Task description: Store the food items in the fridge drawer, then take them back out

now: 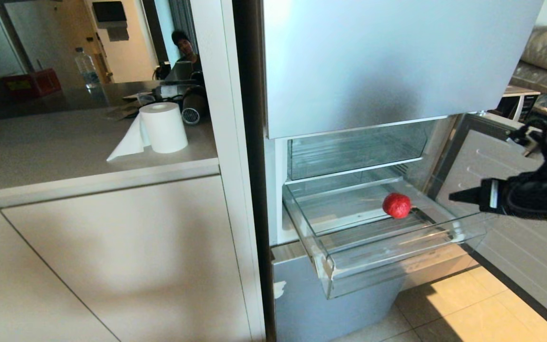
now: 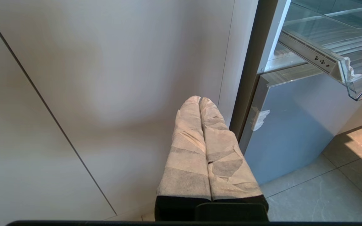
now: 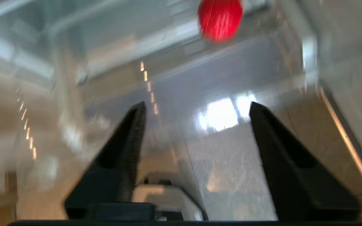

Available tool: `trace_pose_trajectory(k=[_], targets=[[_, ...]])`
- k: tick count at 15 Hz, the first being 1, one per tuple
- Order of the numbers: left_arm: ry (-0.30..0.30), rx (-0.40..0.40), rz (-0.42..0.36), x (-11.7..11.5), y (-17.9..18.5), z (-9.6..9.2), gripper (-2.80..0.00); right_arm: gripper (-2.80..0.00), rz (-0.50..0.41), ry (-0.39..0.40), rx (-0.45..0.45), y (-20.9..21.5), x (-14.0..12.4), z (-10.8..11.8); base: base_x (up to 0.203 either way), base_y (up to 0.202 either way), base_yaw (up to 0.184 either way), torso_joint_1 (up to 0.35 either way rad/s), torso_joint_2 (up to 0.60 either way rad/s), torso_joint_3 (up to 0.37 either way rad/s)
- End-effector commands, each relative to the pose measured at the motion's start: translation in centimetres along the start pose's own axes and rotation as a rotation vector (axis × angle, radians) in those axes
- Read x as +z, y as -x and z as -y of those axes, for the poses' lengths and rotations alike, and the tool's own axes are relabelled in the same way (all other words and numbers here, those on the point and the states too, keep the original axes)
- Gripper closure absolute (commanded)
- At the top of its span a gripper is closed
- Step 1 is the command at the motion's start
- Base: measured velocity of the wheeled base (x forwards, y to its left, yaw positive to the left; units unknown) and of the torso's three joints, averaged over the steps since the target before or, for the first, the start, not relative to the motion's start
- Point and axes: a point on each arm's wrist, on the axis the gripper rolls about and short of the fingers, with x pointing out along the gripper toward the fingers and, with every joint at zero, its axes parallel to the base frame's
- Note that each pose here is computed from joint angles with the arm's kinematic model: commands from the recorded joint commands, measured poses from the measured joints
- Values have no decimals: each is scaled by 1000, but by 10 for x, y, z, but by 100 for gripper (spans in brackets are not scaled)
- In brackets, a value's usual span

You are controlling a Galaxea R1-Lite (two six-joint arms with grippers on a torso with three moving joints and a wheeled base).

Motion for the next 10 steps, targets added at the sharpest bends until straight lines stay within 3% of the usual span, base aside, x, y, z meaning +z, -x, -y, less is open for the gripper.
trace_pose_trajectory(k=[1, 6, 10], targets=[[0, 0, -2, 0, 0, 0, 0, -280, -84, -16, -27, -64, 4, 7, 0, 0, 0, 0, 0, 0], [0, 0, -2, 0, 0, 0, 0, -280, -117, -10, -167, -152, 8, 19, 0, 0, 0, 0, 0, 0], [0, 0, -2, 0, 0, 0, 0, -280, -110, 23, -173, -199, 16, 18, 0, 0, 0, 0, 0, 0]])
